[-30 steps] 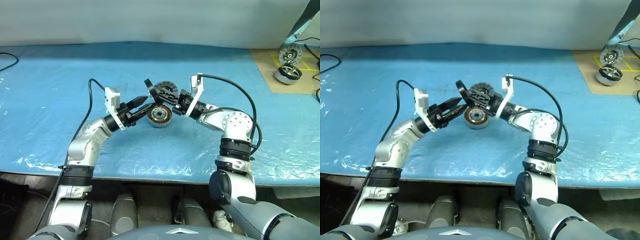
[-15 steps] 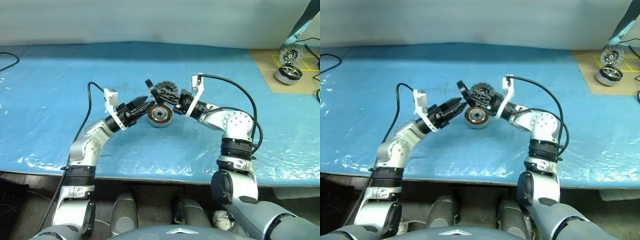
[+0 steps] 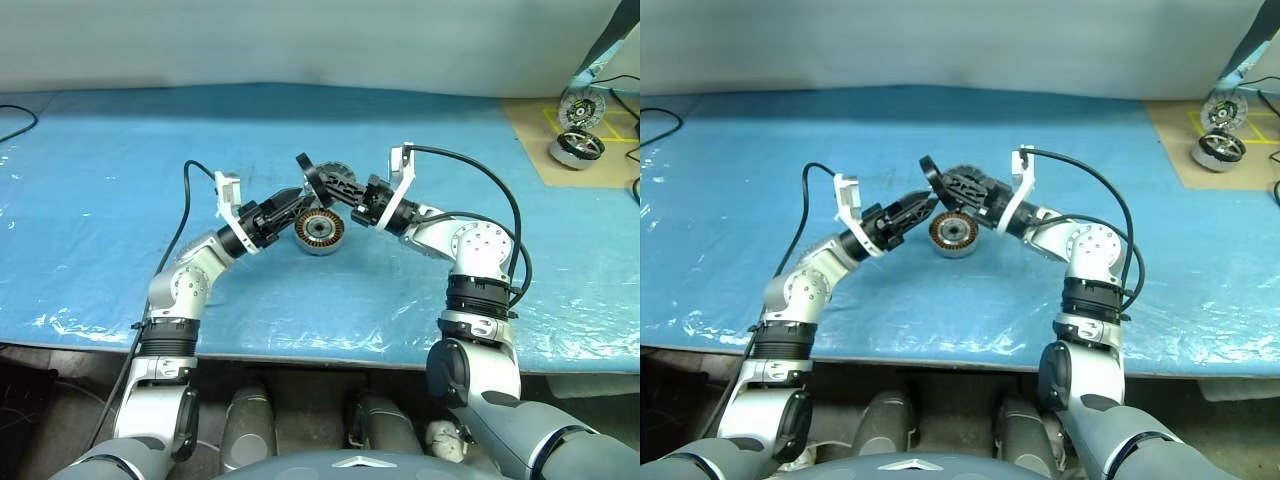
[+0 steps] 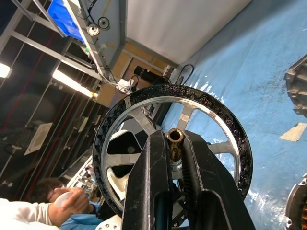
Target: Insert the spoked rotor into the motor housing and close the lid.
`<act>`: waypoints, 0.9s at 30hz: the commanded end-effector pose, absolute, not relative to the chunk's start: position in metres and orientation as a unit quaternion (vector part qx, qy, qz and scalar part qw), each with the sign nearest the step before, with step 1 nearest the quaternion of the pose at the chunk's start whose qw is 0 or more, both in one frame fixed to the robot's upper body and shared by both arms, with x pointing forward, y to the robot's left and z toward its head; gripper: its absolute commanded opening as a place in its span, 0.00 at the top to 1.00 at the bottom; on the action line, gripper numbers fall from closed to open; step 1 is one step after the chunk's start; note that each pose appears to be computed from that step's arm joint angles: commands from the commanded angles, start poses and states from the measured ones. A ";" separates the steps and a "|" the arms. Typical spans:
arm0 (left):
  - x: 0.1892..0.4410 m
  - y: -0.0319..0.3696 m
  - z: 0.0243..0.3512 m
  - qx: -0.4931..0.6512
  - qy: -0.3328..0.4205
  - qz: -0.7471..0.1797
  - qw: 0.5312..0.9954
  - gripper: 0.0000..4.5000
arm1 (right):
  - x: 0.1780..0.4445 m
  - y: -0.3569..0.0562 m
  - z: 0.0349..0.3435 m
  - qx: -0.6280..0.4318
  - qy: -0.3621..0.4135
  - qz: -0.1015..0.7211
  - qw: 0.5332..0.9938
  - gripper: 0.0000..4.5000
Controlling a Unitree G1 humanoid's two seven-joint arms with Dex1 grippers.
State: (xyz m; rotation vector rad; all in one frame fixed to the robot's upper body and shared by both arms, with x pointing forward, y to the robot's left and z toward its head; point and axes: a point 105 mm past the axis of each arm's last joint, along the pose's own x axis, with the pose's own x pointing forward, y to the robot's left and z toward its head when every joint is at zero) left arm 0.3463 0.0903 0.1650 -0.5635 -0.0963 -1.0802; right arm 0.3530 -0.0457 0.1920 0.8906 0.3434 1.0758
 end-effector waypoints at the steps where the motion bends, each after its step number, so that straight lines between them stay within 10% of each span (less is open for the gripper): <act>1: 0.343 0.091 0.184 -0.259 -0.071 -0.529 0.805 0.35 | 0.346 -0.034 0.197 0.401 0.164 0.519 0.737 1.00; 27: 0.345 0.065 0.184 -0.266 -0.079 -0.546 0.791 0.39 | 0.346 -0.031 0.195 0.391 0.178 0.522 0.737 1.00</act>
